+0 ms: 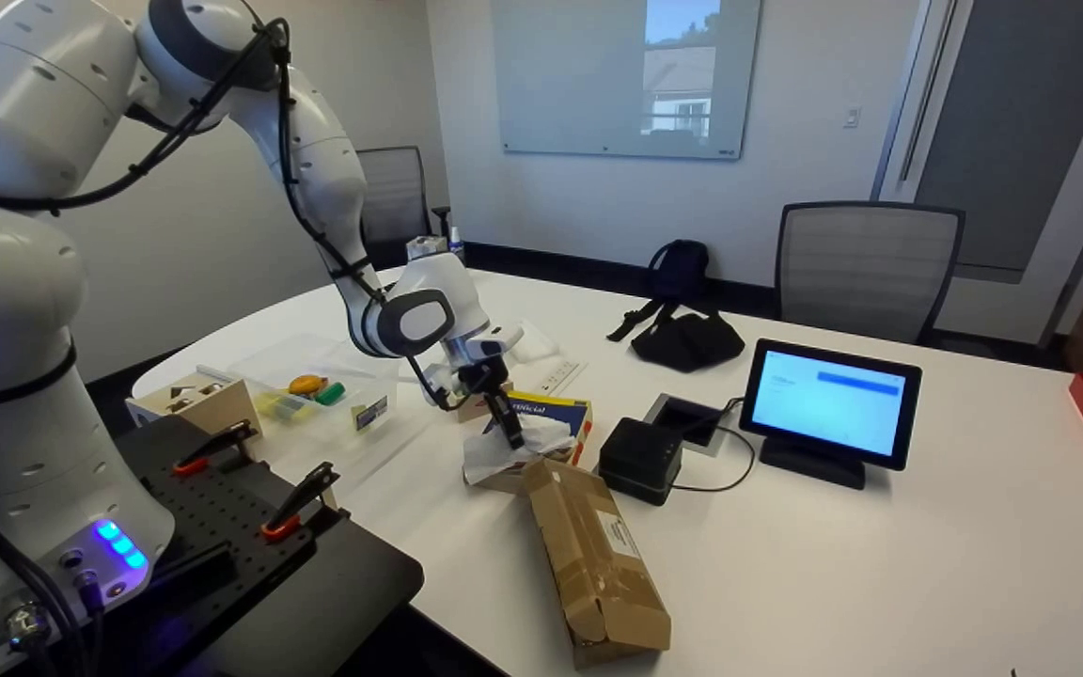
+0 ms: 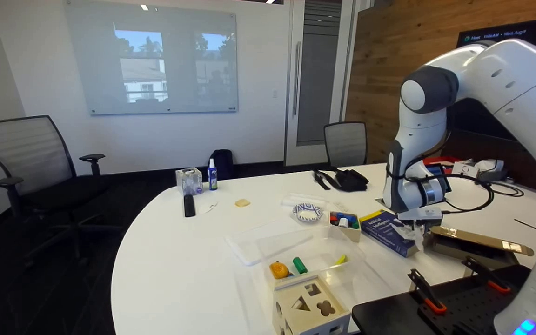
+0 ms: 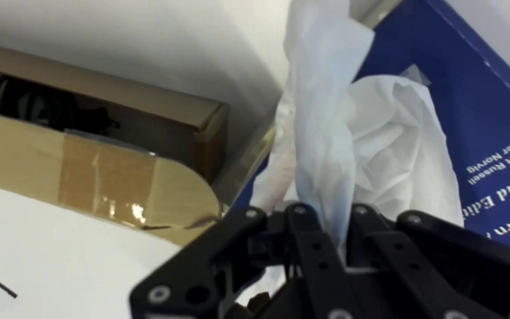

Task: Use the white napkin to wipe the blue book.

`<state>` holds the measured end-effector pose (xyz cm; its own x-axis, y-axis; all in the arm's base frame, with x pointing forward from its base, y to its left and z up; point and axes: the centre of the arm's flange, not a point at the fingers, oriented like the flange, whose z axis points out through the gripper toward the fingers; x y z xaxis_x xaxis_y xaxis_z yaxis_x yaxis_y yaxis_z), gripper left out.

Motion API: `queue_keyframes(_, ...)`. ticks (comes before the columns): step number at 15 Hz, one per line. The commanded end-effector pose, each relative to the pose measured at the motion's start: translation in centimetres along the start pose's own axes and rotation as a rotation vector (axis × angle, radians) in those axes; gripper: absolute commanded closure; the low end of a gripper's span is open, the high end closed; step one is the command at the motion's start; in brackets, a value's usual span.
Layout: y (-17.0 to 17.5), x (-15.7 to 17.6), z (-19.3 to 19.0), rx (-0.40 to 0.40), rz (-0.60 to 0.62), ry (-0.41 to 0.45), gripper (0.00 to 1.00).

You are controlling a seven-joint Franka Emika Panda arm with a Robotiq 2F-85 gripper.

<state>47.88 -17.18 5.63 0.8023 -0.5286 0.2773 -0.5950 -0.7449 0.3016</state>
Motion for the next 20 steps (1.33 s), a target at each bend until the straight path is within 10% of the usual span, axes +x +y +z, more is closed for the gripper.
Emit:
queue_keyframes(1, 1.2, -1.2, 0.9, -0.051, 0.031, -0.020, 0.98)
queue_keyframes(7, 0.8, -3.2, 3.4, 0.034, 0.058, -0.135, 0.98)
queue_keyframes(20, -5.3, -2.6, -4.3, 0.440, 0.021, -0.203, 0.98)
